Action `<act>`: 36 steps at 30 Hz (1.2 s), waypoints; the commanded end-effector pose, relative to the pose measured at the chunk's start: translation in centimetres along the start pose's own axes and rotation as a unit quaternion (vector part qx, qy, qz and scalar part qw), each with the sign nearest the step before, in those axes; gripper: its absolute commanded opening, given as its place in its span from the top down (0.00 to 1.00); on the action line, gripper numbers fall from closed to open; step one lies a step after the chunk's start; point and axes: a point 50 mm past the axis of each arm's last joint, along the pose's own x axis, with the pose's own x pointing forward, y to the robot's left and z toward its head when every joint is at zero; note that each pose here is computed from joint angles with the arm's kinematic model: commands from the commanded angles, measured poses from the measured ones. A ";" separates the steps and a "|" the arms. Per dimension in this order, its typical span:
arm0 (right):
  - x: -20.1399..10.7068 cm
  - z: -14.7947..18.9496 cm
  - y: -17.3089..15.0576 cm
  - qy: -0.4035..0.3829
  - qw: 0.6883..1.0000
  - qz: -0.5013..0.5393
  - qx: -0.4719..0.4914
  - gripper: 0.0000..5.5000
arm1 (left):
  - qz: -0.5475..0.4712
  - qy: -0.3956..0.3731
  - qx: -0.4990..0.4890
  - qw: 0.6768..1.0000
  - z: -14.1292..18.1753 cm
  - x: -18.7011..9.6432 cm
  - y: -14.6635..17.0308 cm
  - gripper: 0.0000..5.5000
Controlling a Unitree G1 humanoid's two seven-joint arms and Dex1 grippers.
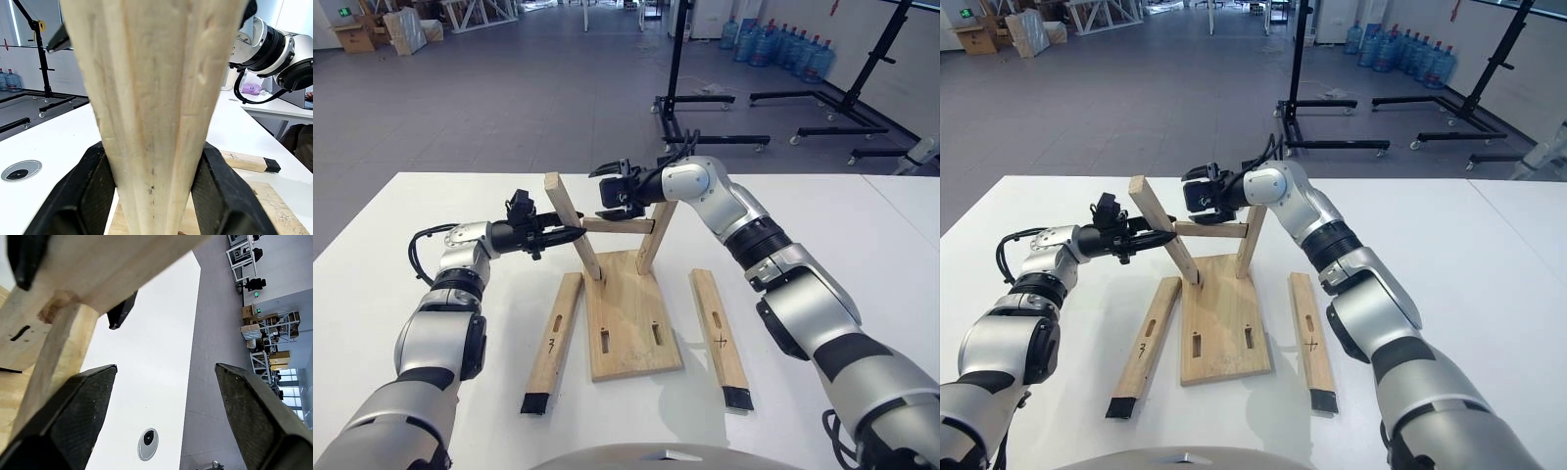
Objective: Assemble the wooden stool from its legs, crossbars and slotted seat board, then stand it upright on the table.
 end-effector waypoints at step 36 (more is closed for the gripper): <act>-11.0 2.0 -3.8 -0.035 0.871 -0.484 0.075 0.33 | -0.047 0.148 -0.021 0.988 -2.9 0.3 -1.1 0.63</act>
